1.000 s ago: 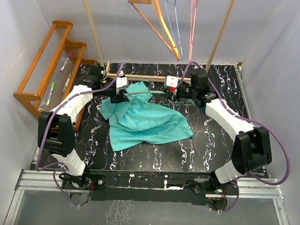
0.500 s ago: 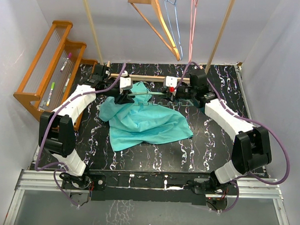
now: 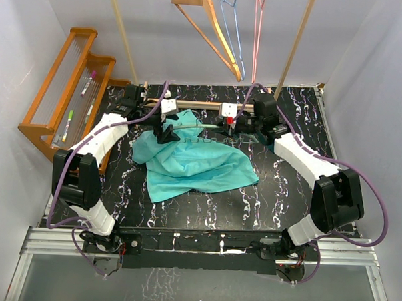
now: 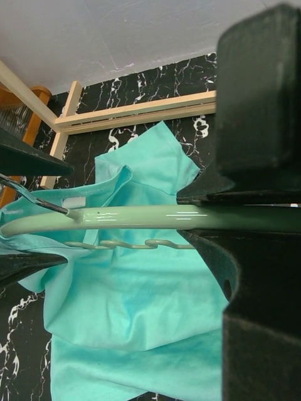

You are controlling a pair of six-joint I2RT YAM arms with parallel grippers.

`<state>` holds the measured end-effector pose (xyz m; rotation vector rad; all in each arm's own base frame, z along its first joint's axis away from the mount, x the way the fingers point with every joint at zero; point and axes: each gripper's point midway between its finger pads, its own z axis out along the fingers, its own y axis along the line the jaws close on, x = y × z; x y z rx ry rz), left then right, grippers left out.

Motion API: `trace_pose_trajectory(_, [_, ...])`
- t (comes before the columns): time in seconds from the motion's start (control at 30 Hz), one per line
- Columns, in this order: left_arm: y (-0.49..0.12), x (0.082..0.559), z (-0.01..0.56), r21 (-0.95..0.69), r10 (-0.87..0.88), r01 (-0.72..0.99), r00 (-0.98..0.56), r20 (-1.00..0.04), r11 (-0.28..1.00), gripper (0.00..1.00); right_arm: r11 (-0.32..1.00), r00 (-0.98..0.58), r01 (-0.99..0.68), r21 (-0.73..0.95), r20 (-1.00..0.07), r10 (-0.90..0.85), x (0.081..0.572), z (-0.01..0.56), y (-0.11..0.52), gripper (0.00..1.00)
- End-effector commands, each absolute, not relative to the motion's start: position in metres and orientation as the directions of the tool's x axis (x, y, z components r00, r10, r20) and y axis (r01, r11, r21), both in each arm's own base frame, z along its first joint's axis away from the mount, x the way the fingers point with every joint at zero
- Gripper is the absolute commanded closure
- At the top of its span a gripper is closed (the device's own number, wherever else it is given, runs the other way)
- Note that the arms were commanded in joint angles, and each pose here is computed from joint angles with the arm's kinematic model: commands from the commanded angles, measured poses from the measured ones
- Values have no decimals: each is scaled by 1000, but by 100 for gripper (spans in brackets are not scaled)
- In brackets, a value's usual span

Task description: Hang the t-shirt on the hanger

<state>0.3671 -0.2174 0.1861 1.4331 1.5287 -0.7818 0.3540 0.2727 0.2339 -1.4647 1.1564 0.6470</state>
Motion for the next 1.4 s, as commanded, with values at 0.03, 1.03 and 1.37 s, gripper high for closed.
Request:
trace_pose_trajectory(0.03, [-207,368,215,156,411,971,69,-909,182,11,70,435,-884,-462,-868,-242,353,252,281,92])
trace_pose_trajectory(1.03, [-176,378,278,82,286,906,-44,-957,415,4,57,389,-909,-414,-889,-241,356,238,284,92])
trace_pose_trajectory(1.37, [-154,352,260,48,305,921,-79,-949,388,25,60,386,-910,-411,-890,-244,356,236,284,92])
